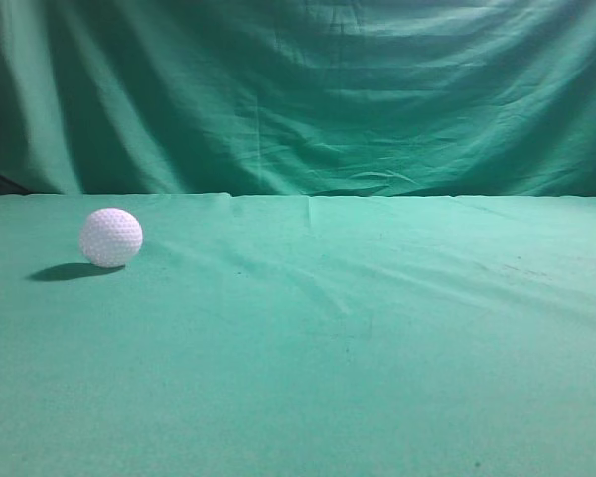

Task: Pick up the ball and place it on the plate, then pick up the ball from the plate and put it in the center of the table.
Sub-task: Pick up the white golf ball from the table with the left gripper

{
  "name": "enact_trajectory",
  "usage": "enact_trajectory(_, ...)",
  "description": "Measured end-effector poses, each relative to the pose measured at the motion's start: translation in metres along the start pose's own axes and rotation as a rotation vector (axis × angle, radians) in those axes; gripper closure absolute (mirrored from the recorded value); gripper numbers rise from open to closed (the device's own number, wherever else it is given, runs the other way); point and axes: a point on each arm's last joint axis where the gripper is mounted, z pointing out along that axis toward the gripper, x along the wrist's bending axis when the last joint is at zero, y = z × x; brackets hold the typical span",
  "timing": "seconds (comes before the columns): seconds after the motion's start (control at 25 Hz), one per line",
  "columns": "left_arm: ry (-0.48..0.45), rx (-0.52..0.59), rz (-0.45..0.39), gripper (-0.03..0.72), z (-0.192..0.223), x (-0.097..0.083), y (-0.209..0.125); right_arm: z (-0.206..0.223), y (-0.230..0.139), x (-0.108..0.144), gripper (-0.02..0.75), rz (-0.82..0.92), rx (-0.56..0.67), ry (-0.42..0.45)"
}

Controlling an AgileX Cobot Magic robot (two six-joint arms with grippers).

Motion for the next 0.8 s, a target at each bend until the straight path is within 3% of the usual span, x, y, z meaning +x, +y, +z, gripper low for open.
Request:
enact_trajectory(0.44, -0.001, -0.018, -0.003, 0.688, 0.0, 0.0, 0.002, 0.0, 0.0, 0.0, 0.738, 0.0, 0.0, 0.0)
enact_trajectory(0.64, -0.03, -0.314, -0.211, 0.688, -0.004, 0.0, 0.028, 0.0, 0.0, 0.0, 0.738, 0.0, 0.0, 0.0)
enact_trajectory(0.8, -0.019, -0.456, -0.247, 0.688, -0.009, 0.003, 0.04, 0.0, 0.0, 0.0, 0.738, 0.0, 0.0, 0.0)
